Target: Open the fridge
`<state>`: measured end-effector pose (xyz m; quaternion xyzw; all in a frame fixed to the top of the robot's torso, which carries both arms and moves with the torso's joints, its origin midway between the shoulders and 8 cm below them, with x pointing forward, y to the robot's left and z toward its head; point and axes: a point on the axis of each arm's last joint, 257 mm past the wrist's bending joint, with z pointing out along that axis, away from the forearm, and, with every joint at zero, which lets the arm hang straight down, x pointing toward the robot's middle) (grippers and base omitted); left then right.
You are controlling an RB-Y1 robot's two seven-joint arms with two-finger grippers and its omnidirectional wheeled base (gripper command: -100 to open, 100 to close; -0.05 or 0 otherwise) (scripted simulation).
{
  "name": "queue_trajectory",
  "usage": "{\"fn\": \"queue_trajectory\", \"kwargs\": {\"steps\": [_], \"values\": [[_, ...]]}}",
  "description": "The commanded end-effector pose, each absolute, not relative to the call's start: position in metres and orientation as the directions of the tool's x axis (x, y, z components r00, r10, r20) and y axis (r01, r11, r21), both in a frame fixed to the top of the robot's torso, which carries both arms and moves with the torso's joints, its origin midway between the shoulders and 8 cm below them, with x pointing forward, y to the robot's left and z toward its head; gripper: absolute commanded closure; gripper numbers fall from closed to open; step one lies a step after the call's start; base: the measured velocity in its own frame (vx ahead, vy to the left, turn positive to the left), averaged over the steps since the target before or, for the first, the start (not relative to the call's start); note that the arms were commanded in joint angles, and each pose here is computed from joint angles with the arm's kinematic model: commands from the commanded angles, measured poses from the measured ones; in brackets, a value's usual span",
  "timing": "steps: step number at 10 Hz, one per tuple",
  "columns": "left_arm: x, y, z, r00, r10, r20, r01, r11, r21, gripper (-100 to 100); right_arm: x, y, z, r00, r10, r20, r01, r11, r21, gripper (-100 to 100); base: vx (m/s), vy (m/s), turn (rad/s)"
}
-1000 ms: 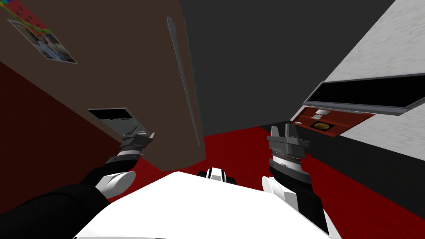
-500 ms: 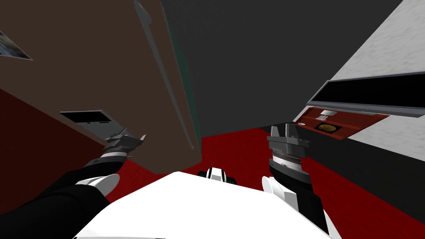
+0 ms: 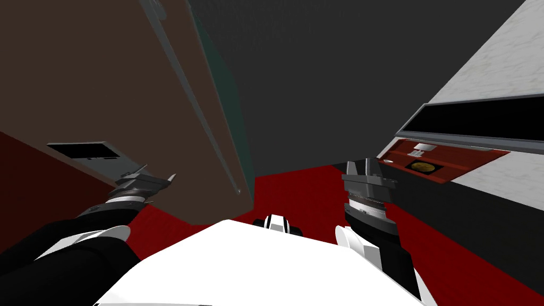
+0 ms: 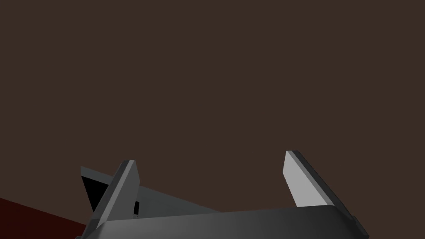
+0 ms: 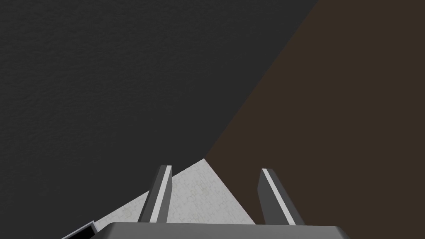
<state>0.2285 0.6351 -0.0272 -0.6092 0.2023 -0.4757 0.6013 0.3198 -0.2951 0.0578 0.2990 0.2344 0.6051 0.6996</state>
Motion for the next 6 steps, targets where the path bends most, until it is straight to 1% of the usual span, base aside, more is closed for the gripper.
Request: {"fn": "queue_trajectory", "kwargs": {"steps": [1,3,6], "values": [[0.215,0.655,-0.024,0.489,-0.789,0.371,0.320,-0.234,-0.918,-100,0.320,-0.295,0.058,0.158,0.987,0.034,-0.707,0.089,0.702,0,0.140,-0.155,0.033],[0.207,0.667,-0.020,0.503,-0.771,0.391,0.319,-0.255,-0.913,-100,0.320,-0.295,0.058,0.158,0.987,0.034,-0.706,0.089,0.702,0,0.134,-0.145,0.024],[0.192,0.690,-0.009,0.524,-0.736,0.428,0.321,-0.295,-0.900,-100,0.320,-0.295,0.058,0.158,0.987,0.034,-0.707,0.089,0.702,0,0.077,-0.149,0.029]]}}
